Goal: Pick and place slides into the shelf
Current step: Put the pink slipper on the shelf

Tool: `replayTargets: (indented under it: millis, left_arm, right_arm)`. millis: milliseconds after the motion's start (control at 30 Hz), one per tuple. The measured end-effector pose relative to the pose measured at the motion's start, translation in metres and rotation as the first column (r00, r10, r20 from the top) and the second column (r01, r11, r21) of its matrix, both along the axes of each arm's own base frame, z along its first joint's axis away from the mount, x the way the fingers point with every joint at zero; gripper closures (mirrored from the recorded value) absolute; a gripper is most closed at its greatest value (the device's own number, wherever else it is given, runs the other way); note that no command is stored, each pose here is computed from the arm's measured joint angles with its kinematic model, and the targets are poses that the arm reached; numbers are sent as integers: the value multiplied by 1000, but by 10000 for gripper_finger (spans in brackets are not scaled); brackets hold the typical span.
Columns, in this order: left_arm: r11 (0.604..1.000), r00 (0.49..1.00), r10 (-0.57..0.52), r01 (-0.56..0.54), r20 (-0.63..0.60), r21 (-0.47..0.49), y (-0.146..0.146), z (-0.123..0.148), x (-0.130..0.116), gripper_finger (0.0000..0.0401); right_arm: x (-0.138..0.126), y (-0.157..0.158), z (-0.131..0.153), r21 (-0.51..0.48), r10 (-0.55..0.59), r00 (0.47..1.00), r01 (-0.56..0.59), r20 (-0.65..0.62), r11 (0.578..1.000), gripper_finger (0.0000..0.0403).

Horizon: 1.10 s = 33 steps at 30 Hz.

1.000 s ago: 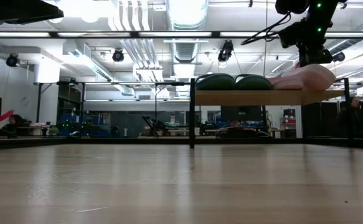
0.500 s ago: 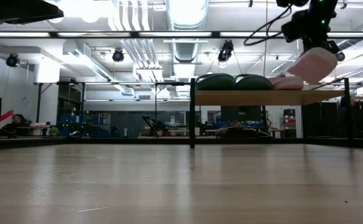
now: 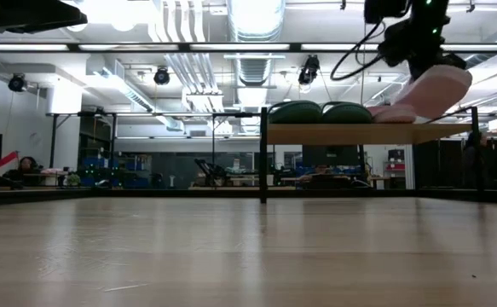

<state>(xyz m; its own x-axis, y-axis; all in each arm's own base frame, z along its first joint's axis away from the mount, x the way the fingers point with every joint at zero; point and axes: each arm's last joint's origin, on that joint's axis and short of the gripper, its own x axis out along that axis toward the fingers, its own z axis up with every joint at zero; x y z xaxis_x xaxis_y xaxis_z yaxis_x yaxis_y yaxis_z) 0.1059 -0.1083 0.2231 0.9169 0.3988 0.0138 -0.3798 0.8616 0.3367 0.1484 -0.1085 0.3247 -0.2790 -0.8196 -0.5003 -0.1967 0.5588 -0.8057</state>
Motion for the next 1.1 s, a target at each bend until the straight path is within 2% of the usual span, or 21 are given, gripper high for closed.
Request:
replayTargets:
  millis: [233,333,567,700,833,1100]
  left_arm:
    - [1000,1000,0,0,0,0,0,0,0,170]
    - [1000,1000,0,0,0,0,0,0,0,170]
    - [1000,1000,0,0,0,0,0,0,0,170]
    - [1000,1000,0,0,0,-1,0,0,0,170]
    - [1000,1000,0,0,1,-1,0,0,0,170]
    - [1000,1000,0,0,1,-2,0,0,0,170]
  right_arm:
    - [18,-8,-16,39,12,993,-7,-114,999,392]
    - [19,-9,-23,68,5,984,7,-178,998,392]
    - [16,1,-27,102,-7,971,33,-241,994,392]
    - [15,11,-18,85,5,976,14,-219,996,392]
    - [16,17,-16,113,39,977,-16,-208,993,392]
    - [26,14,-34,168,51,958,-3,-281,986,392]
